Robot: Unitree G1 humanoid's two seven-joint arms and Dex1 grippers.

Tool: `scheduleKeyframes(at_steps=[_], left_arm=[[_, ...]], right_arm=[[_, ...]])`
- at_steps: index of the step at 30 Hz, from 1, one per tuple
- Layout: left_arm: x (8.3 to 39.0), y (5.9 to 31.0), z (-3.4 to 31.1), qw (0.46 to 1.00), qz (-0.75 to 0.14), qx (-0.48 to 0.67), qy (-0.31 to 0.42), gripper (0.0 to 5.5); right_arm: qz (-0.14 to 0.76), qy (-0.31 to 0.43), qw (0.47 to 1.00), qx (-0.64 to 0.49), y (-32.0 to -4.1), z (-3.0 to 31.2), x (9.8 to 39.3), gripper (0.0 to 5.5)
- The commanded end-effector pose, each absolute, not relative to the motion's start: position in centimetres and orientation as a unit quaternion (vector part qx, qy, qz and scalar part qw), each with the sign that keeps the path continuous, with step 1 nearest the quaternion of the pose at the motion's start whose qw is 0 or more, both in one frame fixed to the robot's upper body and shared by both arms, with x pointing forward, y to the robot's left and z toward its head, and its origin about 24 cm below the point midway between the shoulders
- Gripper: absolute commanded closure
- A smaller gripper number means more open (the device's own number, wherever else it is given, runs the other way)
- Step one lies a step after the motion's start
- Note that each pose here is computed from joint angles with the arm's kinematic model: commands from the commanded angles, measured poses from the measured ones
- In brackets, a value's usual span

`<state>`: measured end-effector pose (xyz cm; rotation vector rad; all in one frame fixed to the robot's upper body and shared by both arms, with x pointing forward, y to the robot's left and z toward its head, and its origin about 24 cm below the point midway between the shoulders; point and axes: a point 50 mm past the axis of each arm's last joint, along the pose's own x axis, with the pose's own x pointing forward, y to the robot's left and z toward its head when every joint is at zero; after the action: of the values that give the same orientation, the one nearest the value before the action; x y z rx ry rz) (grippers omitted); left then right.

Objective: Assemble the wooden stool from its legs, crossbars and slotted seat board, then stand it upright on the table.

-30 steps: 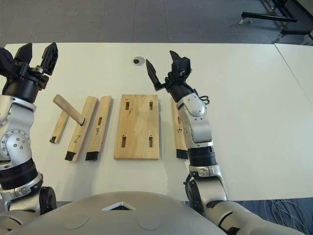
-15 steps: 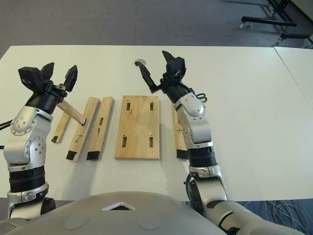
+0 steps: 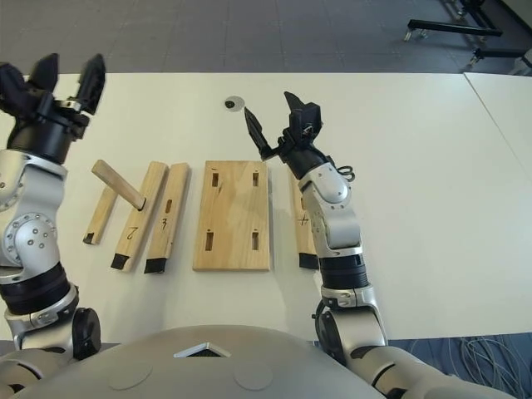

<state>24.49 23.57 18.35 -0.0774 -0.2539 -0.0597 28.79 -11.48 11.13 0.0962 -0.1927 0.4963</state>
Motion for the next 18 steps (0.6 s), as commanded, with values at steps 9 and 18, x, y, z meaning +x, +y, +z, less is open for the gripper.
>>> scheduleKeyframes(at_steps=[9, 18], left_arm=[[22.3, 28.5, 14.7, 0.99, 0.127, 0.023, -0.05, 1.54], [21.2, 31.0, 10.6, 0.977, 0.094, 0.113, 0.158, 1.54]], right_arm=[[0.239, -0.089, 0.966, 0.044, -12.0, 11.0, 28.3, 0.92], [0.234, -0.085, 0.968, 0.038, -12.4, 10.9, 28.1, 0.92]])
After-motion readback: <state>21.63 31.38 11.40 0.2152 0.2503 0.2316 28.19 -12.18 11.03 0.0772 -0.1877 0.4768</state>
